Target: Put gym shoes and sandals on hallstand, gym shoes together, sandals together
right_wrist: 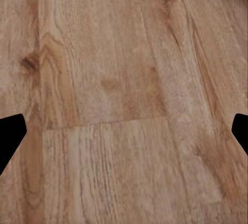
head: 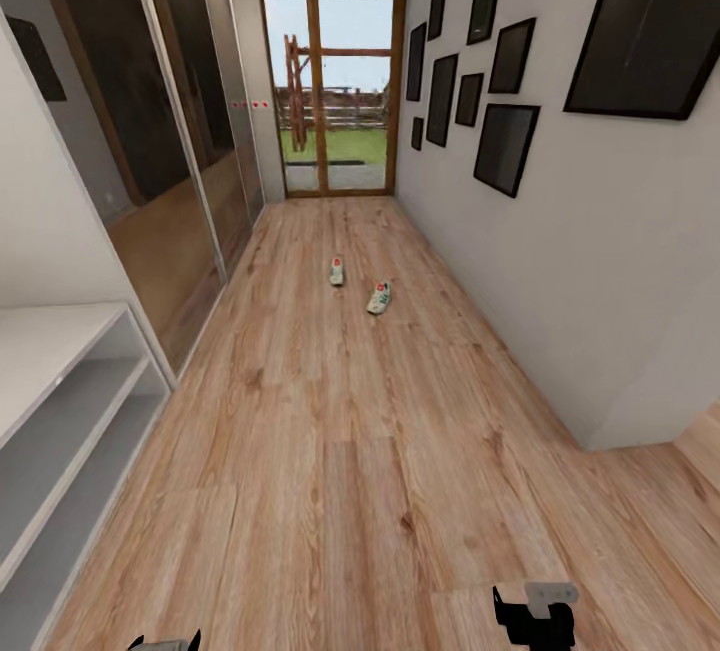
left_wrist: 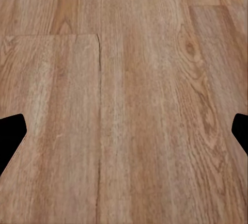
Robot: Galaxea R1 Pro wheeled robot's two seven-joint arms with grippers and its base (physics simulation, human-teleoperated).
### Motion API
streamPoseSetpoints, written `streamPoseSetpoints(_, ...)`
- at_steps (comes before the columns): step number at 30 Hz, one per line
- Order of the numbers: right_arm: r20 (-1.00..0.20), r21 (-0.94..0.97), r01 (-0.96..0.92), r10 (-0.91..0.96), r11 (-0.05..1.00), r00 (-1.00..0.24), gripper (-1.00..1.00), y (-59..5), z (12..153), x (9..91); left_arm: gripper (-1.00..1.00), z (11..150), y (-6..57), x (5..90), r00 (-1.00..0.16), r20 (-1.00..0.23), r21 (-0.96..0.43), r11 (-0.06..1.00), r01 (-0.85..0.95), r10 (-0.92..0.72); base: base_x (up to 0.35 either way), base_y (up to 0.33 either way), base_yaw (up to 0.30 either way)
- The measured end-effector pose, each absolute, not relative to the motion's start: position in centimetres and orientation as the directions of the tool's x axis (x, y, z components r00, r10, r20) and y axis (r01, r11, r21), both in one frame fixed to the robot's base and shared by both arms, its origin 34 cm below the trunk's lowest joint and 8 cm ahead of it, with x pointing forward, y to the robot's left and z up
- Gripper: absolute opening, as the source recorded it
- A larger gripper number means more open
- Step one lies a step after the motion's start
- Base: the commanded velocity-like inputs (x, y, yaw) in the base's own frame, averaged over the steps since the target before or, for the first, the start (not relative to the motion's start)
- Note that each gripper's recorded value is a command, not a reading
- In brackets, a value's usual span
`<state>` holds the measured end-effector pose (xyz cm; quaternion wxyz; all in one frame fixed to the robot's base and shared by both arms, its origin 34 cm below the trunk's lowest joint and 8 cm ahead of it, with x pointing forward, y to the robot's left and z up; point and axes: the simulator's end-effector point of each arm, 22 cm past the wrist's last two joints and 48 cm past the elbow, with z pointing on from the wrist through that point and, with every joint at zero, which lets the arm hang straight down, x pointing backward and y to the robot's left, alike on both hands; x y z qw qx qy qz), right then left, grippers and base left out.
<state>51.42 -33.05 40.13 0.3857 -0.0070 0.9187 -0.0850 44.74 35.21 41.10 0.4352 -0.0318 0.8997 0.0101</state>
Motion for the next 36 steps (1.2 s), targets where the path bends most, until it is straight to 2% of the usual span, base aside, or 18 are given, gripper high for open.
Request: streamPoseSetpoints(36,-0.707,-0.162,0.053,-0.078,0.985,-0.702,1.00,-33.05,40.13,51.42,1.00,41.11,35.21,44.74,-0.619,-0.784,-0.009,0.998,-0.066,-0.048,0.339,0.096,0.000)
